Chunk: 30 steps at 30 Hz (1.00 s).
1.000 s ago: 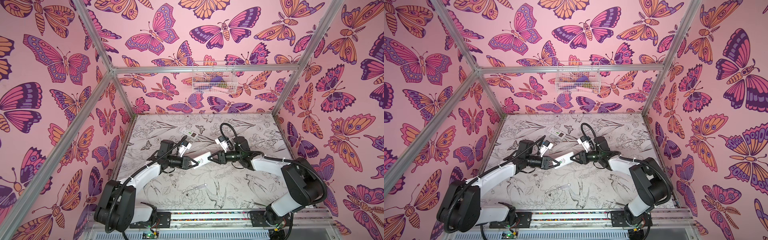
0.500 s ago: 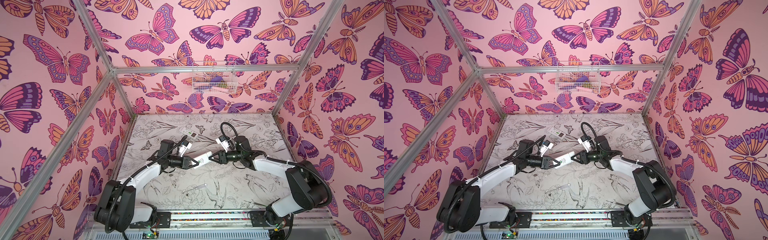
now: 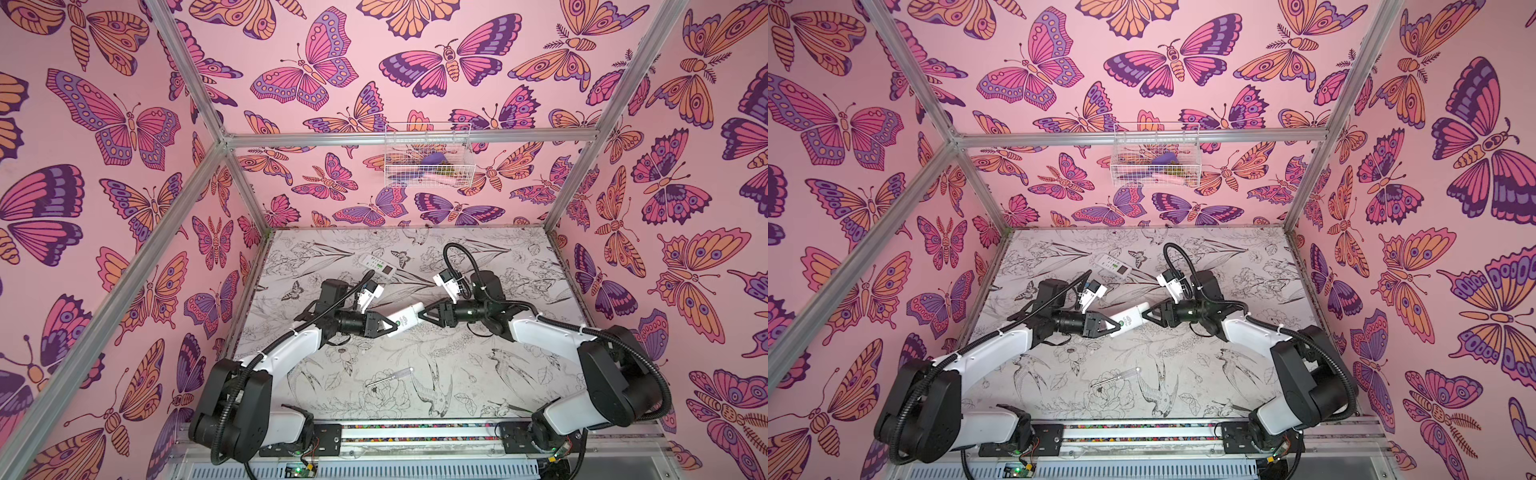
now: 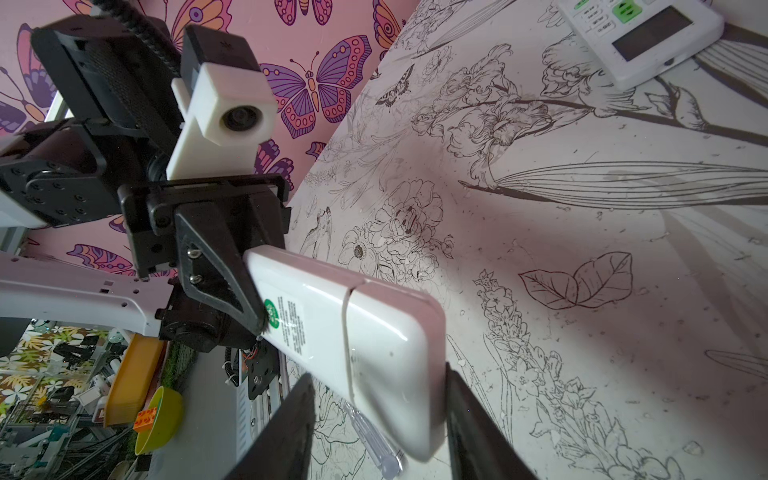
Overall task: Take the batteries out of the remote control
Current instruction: 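Pull the right gripper away from the left gripper to slide off the battery cover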
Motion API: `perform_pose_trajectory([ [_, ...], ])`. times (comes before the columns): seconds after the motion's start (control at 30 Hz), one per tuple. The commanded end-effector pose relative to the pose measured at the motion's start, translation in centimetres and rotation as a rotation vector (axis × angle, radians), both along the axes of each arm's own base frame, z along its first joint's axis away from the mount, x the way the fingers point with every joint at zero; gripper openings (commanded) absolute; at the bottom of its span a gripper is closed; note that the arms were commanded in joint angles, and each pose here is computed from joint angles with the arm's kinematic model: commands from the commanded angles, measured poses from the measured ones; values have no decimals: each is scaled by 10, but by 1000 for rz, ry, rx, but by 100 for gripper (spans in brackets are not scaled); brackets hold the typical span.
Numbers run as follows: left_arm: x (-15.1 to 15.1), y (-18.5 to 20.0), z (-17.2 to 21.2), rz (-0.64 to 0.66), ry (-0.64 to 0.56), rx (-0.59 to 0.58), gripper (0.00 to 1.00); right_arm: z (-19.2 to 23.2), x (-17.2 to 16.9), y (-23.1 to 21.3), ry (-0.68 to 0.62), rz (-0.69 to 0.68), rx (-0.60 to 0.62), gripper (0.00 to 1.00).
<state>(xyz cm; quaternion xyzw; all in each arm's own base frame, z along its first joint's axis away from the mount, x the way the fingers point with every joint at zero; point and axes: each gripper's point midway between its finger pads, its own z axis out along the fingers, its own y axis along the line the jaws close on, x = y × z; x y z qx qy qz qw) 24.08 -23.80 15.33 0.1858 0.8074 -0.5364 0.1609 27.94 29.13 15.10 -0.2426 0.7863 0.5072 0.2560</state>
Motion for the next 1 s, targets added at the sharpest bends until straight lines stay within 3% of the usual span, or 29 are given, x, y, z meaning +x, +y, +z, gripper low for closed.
perform_pose_trajectory([
  [0.0, 2, -5, 7, -27, -25, -22, 0, 2, 6, 4, -13, -2, 10, 51],
  [0.3, 3, -7, 5, -23, -19, -13, 0, -12, 7, -1, -2, -24, -54, 48],
  [0.97, 7, -2, -8, 17, -7, 48, 0, -9, 1, -3, 5, -19, -49, 35],
])
